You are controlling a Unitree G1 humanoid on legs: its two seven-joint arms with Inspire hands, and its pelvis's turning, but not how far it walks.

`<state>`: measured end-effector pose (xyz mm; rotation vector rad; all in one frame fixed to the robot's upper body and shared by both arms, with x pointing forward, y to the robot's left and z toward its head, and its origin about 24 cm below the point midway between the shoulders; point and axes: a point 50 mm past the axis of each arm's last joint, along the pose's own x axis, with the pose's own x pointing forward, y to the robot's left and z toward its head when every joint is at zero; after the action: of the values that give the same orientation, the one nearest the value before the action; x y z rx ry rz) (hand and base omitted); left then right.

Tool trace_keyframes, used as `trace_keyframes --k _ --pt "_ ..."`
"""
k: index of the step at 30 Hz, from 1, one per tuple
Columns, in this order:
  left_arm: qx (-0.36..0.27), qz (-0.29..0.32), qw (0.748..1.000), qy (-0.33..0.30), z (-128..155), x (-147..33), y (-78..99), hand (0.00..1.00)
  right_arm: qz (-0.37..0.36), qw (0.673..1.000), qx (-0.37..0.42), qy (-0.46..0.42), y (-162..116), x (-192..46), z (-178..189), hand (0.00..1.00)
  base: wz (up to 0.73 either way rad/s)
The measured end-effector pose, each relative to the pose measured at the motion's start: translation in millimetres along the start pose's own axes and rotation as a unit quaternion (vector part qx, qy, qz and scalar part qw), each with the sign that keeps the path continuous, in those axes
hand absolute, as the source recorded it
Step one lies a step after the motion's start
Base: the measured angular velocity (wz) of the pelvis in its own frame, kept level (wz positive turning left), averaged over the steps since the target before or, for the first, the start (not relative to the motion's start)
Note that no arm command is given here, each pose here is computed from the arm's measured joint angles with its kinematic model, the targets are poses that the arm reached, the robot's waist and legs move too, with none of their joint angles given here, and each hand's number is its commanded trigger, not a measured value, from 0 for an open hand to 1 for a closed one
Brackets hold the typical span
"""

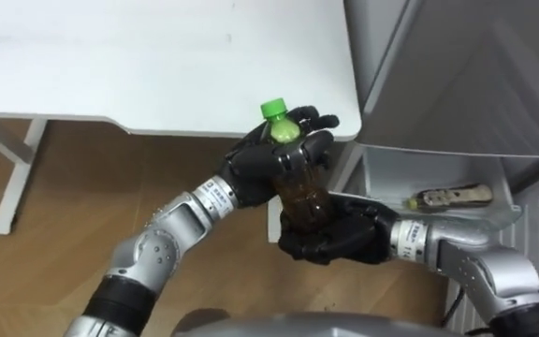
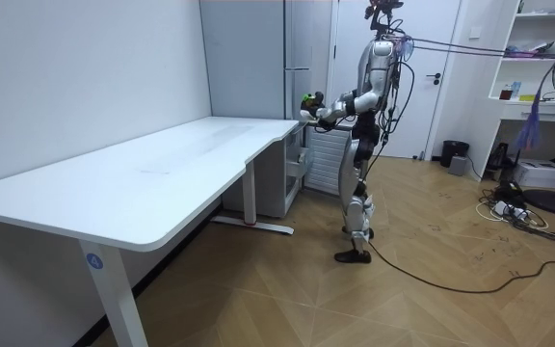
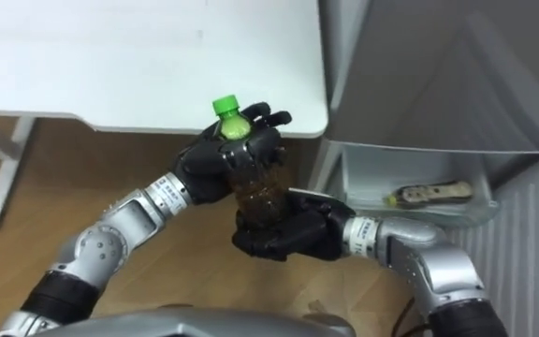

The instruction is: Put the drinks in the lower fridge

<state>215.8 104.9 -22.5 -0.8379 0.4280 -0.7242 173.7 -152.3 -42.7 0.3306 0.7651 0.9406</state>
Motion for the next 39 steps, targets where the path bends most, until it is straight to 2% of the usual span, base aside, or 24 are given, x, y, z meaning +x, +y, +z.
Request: trace_keyframes --k 6,14,20,21,22,26,35,39 --pt "-0.001 -0.003 1.000 -0.024 6.0 -0.4 0.3 1.00 -0.003 1.000 -0.014 -0.010 -0.4 0.9 9.3 1.00 0.04" --pt "0.005 -0.012 1.000 -0.007 -1.2 1.0 -1.8 1.00 0.000 1.000 -0.014 -0.003 2.0 -3.1 -0.4 1.00 -0.01" --pt "0.015 -0.009 1.000 -0.017 1.8 -2.7 0.6 1.00 -0.004 1.000 -0.022 -0.004 4.2 4.2 3.1 1.00 -0.12" --pt "0.014 -0.008 1.000 -0.021 2.9 -2.9 0.7 0.31 -0.006 1.000 -0.023 -0.006 4.0 4.3 4.7 1.00 0.00" --pt "0.014 -0.008 1.000 -0.022 3.1 -2.9 0.6 0.00 -0.007 1.000 -0.024 -0.007 4.0 4.1 5.2 1.00 0.08" --pt "0.008 -0.010 1.000 -0.025 4.9 -4.9 1.1 0.00 -0.006 1.000 -0.027 -0.009 3.1 2.2 7.0 1.00 0.12" --pt "-0.010 -0.012 1.000 0.011 -9.6 -4.1 0.8 0.00 0.005 1.000 -0.018 0.005 1.0 -5.4 -10.7 1.00 0.01" --pt "-0.002 -0.011 1.000 0.007 -8.1 -6.8 2.1 0.00 0.007 1.000 -0.021 0.008 4.5 2.0 -10.1 1.00 -0.11"
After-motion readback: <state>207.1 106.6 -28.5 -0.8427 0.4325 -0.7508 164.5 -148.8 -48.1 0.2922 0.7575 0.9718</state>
